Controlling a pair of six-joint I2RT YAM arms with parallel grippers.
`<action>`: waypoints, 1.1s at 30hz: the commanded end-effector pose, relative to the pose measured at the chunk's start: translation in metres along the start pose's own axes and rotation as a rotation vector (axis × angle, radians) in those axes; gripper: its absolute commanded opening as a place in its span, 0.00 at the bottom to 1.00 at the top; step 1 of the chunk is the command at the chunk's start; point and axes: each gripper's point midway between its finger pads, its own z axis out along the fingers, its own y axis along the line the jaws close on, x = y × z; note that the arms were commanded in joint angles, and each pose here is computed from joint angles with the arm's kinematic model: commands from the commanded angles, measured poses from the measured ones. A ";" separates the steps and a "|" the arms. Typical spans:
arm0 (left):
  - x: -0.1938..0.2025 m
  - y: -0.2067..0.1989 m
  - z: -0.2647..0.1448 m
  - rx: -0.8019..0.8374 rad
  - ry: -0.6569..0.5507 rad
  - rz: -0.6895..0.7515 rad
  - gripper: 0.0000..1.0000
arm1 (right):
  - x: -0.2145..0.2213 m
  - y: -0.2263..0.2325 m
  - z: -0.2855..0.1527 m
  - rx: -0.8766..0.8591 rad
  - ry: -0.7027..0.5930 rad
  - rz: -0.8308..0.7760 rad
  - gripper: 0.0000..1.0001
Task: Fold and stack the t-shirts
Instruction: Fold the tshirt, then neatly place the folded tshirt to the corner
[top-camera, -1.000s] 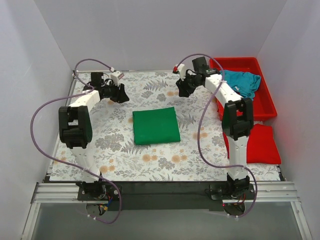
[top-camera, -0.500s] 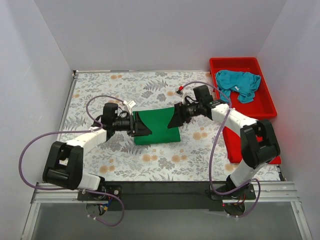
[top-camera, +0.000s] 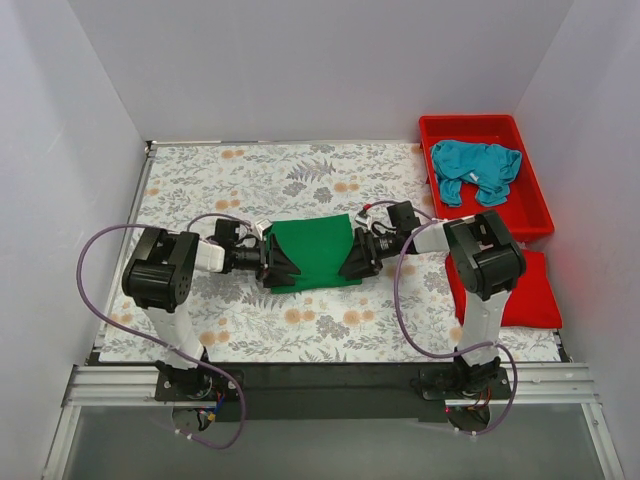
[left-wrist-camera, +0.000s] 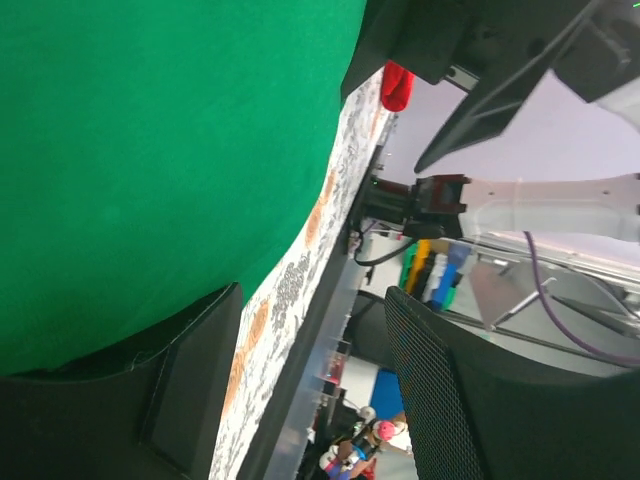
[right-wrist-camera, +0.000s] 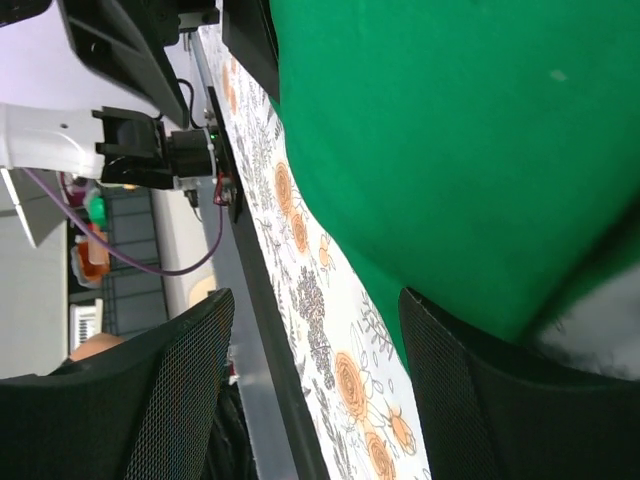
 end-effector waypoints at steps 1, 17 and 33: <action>-0.009 0.038 -0.016 -0.087 -0.077 -0.042 0.59 | 0.009 -0.039 -0.011 0.108 -0.049 0.043 0.74; -0.048 -0.105 -0.045 -0.525 -0.300 1.005 0.61 | -0.018 0.030 -0.094 0.358 -0.314 -0.222 0.71; 0.017 -0.084 0.097 -0.522 -0.096 1.908 0.46 | -0.030 0.010 -0.164 0.516 -0.604 0.061 0.74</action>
